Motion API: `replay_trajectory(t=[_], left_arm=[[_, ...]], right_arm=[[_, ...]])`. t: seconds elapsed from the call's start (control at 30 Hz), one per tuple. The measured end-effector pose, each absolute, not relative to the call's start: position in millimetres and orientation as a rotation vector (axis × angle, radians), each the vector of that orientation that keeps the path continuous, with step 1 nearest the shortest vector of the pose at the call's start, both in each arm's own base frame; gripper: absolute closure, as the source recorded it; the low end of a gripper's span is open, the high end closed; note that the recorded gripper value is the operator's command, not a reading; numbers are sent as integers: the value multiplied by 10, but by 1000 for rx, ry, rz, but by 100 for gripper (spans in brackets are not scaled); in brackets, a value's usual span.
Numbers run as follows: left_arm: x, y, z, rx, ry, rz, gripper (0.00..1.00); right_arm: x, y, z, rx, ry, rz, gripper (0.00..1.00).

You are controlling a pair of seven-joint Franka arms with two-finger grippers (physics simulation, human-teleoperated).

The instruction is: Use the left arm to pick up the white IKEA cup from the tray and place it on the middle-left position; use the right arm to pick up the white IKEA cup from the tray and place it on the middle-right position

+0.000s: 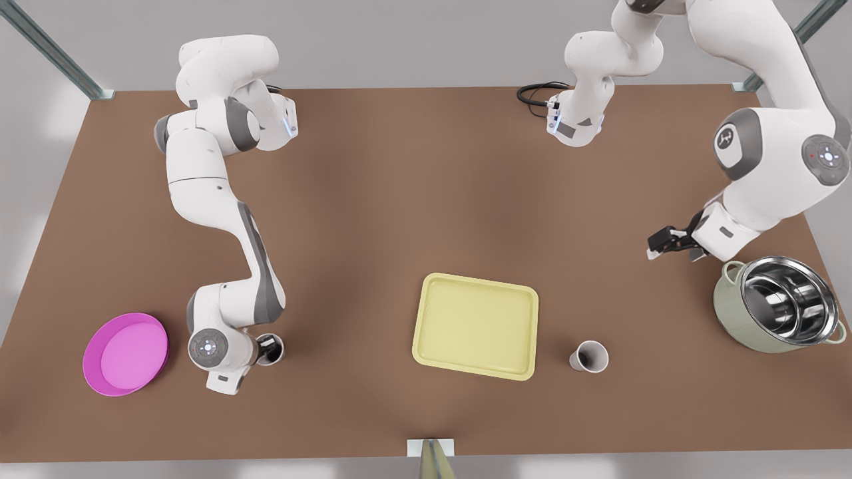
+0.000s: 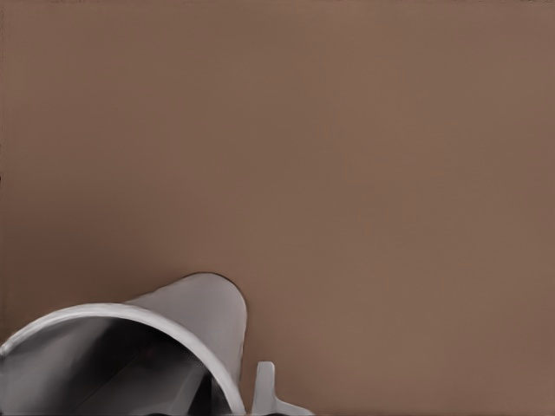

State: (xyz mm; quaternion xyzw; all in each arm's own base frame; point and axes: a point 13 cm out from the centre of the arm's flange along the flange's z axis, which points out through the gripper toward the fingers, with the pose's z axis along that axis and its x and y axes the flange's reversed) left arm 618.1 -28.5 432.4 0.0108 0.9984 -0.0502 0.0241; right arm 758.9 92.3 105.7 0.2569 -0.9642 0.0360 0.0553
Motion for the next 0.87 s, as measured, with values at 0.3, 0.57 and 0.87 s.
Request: replay_trajectory(t=[0.3,0.57,0.87], left_arm=[[6135,-318,4380,64,3093,-158,0],[6176,-328,4367,71,3095,-161,0],[6202,-317,4343,73,3092,-161,0]], right_arm=[[7606,1074,1515,834,-2940,86,51],[7538,1018,3573,790,-3120,35,0],[7185,543,4009,396,-3118,4,0]])
